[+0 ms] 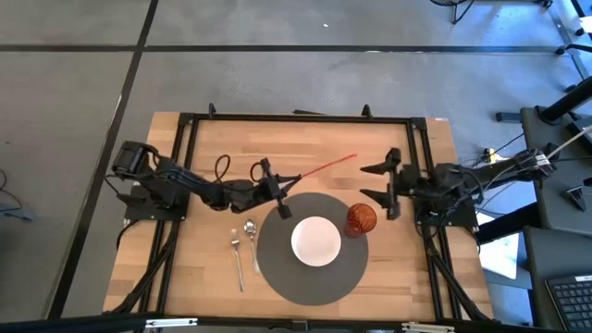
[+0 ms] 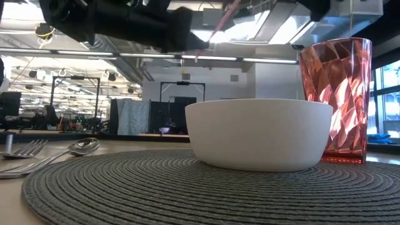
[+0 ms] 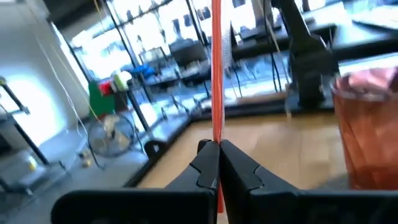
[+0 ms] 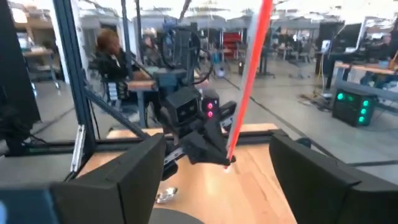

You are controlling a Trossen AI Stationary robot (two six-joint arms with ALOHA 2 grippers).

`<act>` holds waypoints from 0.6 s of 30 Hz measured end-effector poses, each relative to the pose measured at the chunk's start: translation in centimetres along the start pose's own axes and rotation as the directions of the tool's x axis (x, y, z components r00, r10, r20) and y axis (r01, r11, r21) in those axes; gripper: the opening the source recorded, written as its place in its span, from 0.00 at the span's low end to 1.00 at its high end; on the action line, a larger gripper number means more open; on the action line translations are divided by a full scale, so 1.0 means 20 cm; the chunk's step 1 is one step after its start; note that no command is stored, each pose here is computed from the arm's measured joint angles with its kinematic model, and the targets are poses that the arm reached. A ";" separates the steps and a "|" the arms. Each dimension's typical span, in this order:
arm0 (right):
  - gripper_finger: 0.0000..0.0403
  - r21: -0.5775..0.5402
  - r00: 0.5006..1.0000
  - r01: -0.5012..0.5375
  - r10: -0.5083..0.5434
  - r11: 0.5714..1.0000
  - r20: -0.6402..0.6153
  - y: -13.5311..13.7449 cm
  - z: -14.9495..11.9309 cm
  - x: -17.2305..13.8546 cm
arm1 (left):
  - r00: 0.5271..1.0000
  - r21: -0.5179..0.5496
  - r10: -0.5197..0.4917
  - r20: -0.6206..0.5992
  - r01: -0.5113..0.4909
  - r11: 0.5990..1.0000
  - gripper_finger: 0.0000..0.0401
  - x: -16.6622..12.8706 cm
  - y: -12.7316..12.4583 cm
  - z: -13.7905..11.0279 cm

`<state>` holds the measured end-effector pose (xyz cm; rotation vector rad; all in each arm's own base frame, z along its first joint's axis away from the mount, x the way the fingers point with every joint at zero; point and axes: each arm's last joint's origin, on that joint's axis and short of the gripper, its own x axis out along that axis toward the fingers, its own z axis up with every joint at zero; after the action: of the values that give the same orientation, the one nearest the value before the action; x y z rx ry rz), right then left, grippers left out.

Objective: Pick & Place Utensil
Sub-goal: Put the orange straw into the orange glass to the right of the white bowl

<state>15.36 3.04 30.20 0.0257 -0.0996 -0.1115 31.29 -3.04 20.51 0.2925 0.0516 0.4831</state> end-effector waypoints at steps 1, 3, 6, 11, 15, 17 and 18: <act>0.71 0.001 1.000 0.001 -0.001 1.000 0.002 0.00 0.02 0.02 | 1.000 -0.004 0.001 0.020 0.000 1.000 0.00 0.00 -0.01 0.01; 0.71 0.017 0.999 -0.009 0.008 1.000 0.053 -0.01 0.10 0.04 | 0.998 -0.007 -0.033 0.048 0.034 0.999 0.00 0.00 -0.02 0.01; 0.71 0.023 0.993 -0.063 0.060 0.998 0.105 -0.03 0.19 0.08 | 0.995 -0.001 -0.076 0.060 0.077 0.997 0.00 0.00 -0.03 0.01; 0.71 0.053 0.973 -0.174 0.163 0.983 0.166 -0.07 0.31 0.13 | 0.992 -0.017 -0.085 0.091 0.087 0.996 0.00 -0.01 -0.04 0.03; 0.71 0.088 0.952 -0.271 0.253 0.959 0.175 -0.08 0.31 0.19 | 0.987 -0.023 -0.105 0.123 0.109 0.994 0.00 -0.02 -0.05 0.05; 0.71 0.105 0.947 -0.291 0.270 0.951 0.172 -0.09 0.30 0.23 | 0.986 -0.022 -0.108 0.123 0.112 0.993 0.00 -0.03 -0.06 0.05; 0.71 0.108 0.944 -0.297 0.275 0.949 0.182 -0.09 0.29 0.25 | 0.987 -0.022 -0.106 0.122 0.109 0.994 0.00 -0.03 -0.06 0.05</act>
<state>19.43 0.50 36.44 0.1366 -0.2749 0.1860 31.42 -4.55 21.16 0.2888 -0.0573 0.3578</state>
